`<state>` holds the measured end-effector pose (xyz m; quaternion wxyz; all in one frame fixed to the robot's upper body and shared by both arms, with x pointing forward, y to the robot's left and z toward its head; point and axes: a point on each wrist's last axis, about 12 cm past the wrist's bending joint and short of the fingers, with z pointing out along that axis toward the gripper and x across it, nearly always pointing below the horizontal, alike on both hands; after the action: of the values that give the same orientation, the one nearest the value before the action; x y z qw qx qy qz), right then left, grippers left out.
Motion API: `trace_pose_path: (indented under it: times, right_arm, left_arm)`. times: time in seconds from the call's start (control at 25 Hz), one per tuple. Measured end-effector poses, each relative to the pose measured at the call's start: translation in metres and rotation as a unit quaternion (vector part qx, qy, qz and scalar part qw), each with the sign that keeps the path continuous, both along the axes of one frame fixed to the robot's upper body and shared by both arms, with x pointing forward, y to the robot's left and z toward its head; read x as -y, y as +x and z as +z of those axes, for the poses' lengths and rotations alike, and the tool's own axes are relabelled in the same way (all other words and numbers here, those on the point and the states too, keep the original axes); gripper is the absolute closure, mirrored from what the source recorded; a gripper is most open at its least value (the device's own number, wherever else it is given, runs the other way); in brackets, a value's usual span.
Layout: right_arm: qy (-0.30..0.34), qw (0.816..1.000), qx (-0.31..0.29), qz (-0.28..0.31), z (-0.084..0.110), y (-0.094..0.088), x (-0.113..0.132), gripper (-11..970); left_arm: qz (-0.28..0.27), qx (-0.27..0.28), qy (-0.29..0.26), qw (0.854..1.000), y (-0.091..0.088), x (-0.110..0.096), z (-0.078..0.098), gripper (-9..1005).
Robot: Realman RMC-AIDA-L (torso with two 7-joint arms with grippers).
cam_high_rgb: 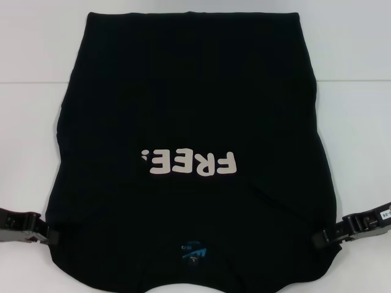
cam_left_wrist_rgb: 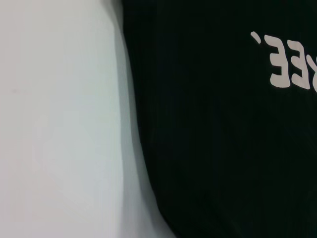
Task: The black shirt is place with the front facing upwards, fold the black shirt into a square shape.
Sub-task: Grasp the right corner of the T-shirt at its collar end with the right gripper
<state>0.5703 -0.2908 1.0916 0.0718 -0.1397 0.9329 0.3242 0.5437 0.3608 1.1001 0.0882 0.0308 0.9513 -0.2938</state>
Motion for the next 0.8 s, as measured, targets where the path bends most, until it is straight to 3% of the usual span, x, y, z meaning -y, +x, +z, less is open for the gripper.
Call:
trace_pose_path:
  times: [0.08,0.52,0.72,0.8]
  right_arm:
    - [-0.001,1.000,0.000,0.001,-0.0001,0.0001,-0.0004,357]
    - [-0.006,1.000,0.001,0.009,0.0008,0.0016,-0.0030,795]
    - [-0.006,1.000,-0.001,0.013,0.0026,0.0021,-0.0032,908]
    - [-0.003,1.000,-0.003,0.024,0.0074,0.0024,-0.0012,908]
  left_arm:
    - [-0.001,0.001,-0.001,1.000,0.0002,0.0003,0.0002,961]
    - [0.000,0.002,-0.011,1.000,0.0007,0.0001,0.0005,961]
    - [-0.003,0.000,-0.013,1.000,0.0008,0.0008,0.0008,961]
    - [-0.010,-0.004,-0.017,1.000,0.0003,0.0011,0.0012,962]
